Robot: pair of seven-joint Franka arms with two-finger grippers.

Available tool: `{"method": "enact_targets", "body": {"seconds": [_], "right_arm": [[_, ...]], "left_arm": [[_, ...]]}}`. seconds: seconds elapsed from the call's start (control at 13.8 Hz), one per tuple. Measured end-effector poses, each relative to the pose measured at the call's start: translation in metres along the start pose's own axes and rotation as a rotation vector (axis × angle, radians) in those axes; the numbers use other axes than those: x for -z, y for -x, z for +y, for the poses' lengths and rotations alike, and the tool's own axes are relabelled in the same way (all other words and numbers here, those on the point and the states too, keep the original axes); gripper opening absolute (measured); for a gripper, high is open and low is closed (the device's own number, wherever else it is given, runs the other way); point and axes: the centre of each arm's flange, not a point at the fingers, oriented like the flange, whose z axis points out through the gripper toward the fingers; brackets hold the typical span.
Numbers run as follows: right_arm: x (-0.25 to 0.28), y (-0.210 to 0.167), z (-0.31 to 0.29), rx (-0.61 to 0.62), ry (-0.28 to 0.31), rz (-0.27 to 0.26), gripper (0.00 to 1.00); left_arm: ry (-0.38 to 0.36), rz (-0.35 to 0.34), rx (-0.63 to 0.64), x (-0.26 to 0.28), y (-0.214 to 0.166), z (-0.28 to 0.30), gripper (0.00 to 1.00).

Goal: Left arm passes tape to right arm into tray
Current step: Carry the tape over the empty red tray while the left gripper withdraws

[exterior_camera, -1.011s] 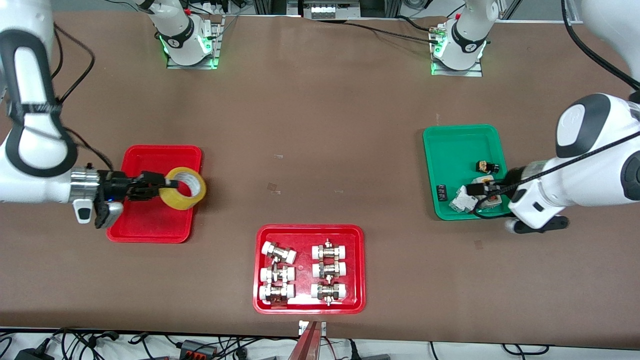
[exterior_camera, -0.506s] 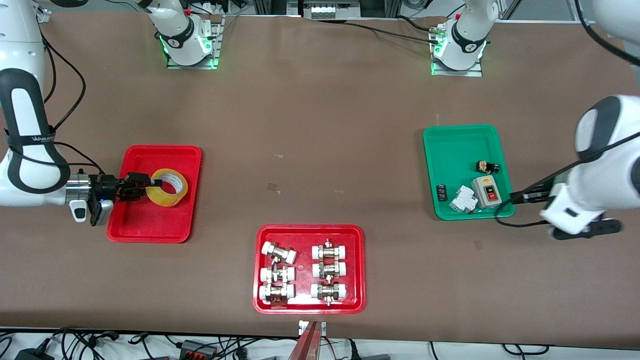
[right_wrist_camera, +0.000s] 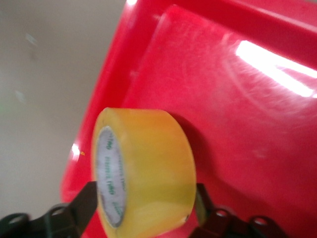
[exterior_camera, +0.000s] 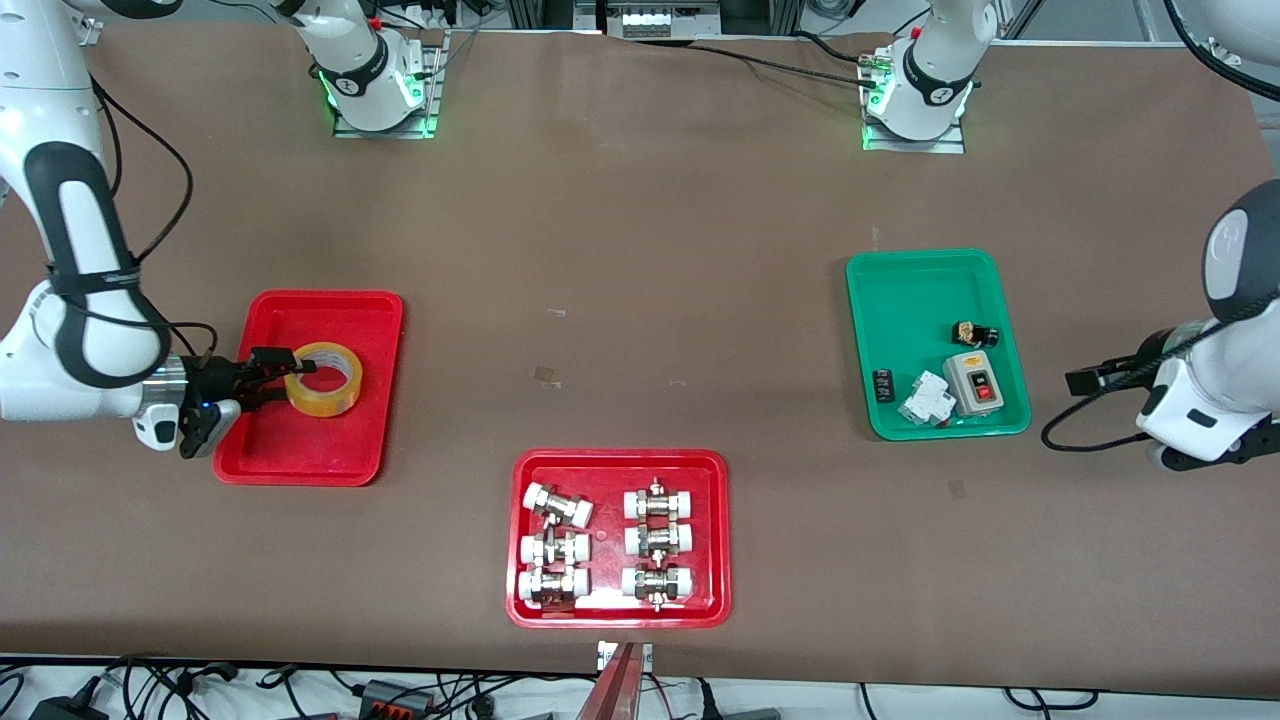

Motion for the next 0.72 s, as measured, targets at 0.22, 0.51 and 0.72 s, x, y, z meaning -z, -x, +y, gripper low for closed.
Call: {"method": "enact_targets", "body": {"seconds": [0.22,0.51,0.72], "right_arm": [[0.008,-0.021,-0.015,0.084,0.122,-0.049,1.00],[0.082,-0.050,-0.078,0.049,0.334,-0.071,1.00],[0.136,-0.059,-0.170,-0.121,0.422,-0.056,1.00]], "left_arm": [[0.142,-0.002,0.012,0.027,0.031,0.023,1.00],[0.178,0.061,0.026,0.004,0.053,0.006,1.00],[0.177,0.069,0.011,-0.009,0.069,0.011,1.00]]}}
